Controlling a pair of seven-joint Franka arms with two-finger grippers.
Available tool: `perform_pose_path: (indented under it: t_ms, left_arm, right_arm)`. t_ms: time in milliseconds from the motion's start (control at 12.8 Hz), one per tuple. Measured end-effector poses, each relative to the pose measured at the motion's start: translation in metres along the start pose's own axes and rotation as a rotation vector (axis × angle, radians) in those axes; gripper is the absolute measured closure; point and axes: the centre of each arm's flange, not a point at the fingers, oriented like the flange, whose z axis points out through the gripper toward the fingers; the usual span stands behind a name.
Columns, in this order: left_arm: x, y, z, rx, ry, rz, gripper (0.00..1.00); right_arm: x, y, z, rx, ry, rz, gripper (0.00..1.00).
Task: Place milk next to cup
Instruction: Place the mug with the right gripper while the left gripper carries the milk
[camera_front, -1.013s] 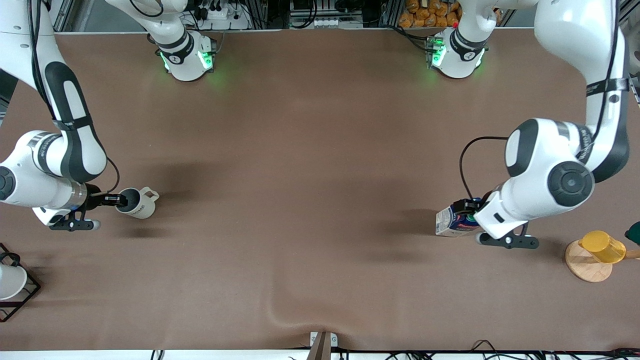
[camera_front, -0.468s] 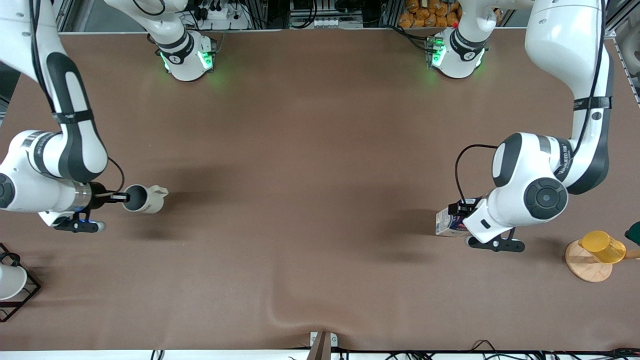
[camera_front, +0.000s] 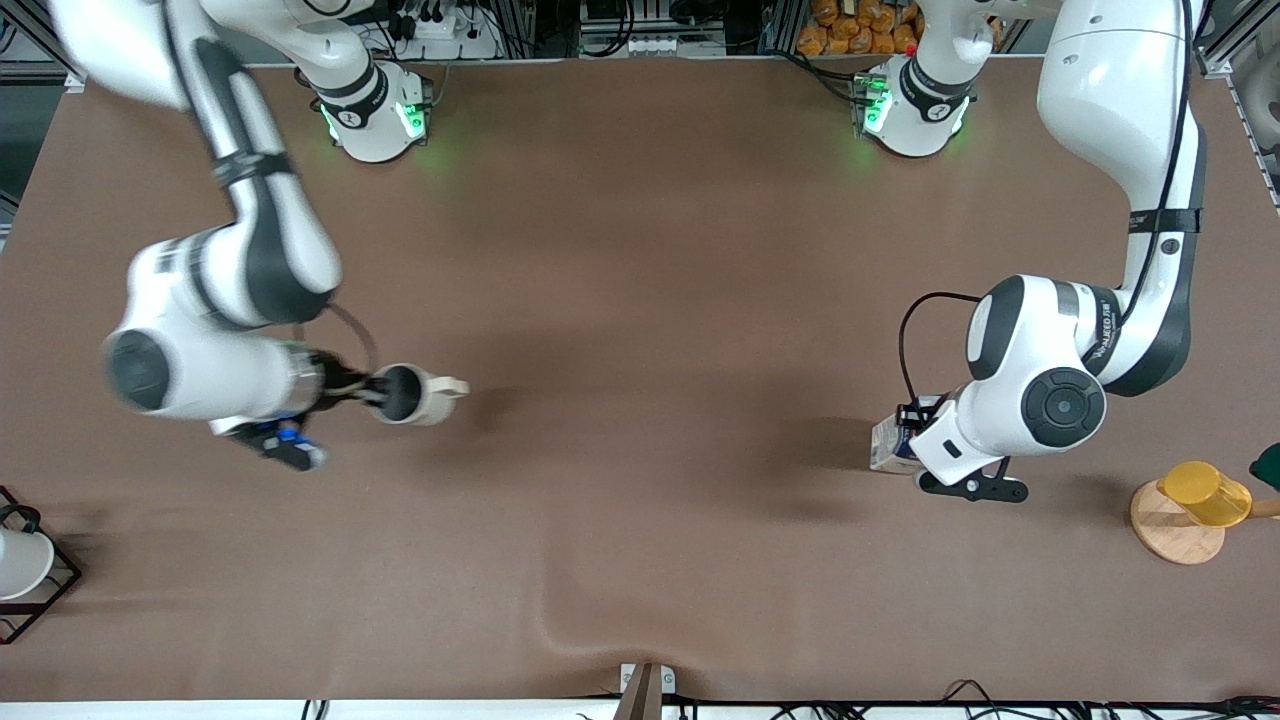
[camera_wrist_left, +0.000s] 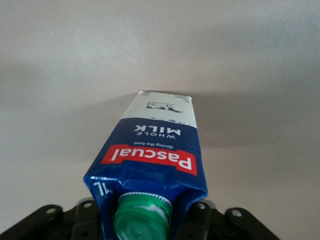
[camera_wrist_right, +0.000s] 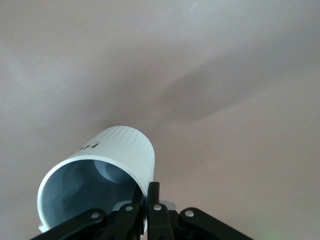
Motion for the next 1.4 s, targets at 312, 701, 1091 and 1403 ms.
perform_pose_path:
  t_ms: [312,701,1091,1403]
  left_arm:
    - [-0.002,-0.002,-0.019,-0.001,0.025,-0.004,0.65]
    - [-0.032,-0.024,-0.090,0.001,0.051,-0.036,0.70]
    - [-0.046,-0.027,-0.108,0.001,0.031,-0.074,0.70]
    - [-0.059,-0.005,-0.124,-0.006,0.024,-0.098,0.70]
  right_arm:
    - [-0.076,-0.088,0.023,0.059,-0.004,0.118,0.96]
    - [-0.119,-0.155,0.108,0.095,0.046,0.194,0.96]
    - [-0.140,-0.177,0.149,0.100,0.063,0.250,0.96]
    - [-0.134,-0.174,0.149,0.099,0.068,0.263,0.56]
